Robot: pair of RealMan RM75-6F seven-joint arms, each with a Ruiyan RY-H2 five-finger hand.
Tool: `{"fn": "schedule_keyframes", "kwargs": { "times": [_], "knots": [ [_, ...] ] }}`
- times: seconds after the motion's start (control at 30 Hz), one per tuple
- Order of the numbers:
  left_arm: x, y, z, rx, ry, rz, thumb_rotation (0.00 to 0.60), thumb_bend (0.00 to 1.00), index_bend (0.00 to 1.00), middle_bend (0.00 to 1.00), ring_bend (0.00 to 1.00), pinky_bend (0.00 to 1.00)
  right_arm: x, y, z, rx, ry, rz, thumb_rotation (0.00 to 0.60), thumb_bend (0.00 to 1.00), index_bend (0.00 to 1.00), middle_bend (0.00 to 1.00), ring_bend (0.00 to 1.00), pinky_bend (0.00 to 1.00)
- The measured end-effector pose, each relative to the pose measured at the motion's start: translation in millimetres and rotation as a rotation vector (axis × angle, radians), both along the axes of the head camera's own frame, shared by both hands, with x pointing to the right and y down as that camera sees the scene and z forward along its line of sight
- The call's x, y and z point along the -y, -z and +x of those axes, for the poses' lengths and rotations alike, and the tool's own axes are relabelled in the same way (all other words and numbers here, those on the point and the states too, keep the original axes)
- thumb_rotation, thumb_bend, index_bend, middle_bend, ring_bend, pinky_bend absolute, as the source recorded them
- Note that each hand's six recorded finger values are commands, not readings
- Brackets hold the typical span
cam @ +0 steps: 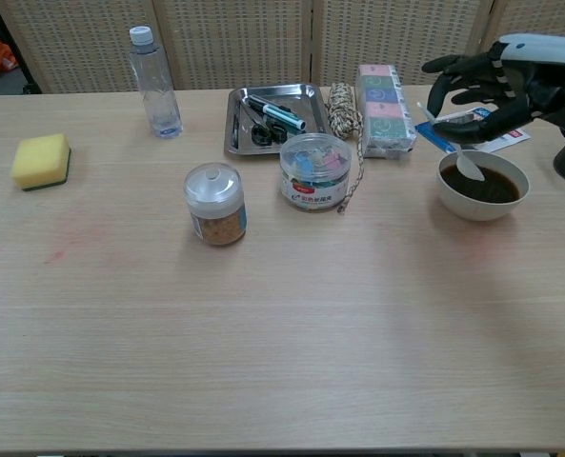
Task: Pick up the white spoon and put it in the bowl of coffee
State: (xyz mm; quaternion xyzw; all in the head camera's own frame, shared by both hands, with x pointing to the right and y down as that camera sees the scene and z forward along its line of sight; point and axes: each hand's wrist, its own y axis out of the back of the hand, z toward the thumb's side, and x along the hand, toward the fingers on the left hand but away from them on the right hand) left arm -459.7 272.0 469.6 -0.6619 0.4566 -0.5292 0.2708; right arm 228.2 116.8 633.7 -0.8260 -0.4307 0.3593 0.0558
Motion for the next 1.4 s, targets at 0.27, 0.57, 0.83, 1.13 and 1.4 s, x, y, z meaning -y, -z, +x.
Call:
{"fn": "schedule_keyframes", "kwargs": {
  "times": [0.27, 0.57, 0.83, 1.13, 1.4],
  "knots": [
    [1, -1, -1, -0.001, 0.005, -0.003, 0.6, 0.0, 0.0, 0.0, 0.0, 0.0, 20, -13, 14, -0.008, -0.103, 0.0, 0.6, 0.54, 0.56, 0.0, 0.0, 0.0],
    [4, -2, -2, 0.002, 0.016, -0.005, 0.6, 0.0, 0.0, 0.0, 0.0, 0.0, 41, -24, 26, -0.016, -0.184, 0.004, 0.6, 0.56, 0.56, 0.0, 0.0, 0.0],
    [4, -1, -2, 0.01, 0.022, 0.005, 0.6, 0.0, 0.0, 0.0, 0.0, 0.0, 43, -36, 33, -0.021, -0.203, -0.019, 0.6, 0.56, 0.56, 0.0, 0.0, 0.0],
    [5, 0, -6, 0.015, 0.04, 0.013, 0.6, 0.0, 0.0, 0.0, 0.0, 0.0, 45, -59, 48, -0.048, -0.226, -0.056, 0.6, 0.57, 0.56, 0.0, 0.0, 0.0],
    [7, -3, -3, 0.026, 0.039, 0.007, 0.6, 0.0, 0.0, 0.0, 0.0, 0.0, 40, -75, 54, -0.094, -0.19, -0.059, 0.6, 0.57, 0.57, 0.0, 0.0, 0.0]
  ]
}}
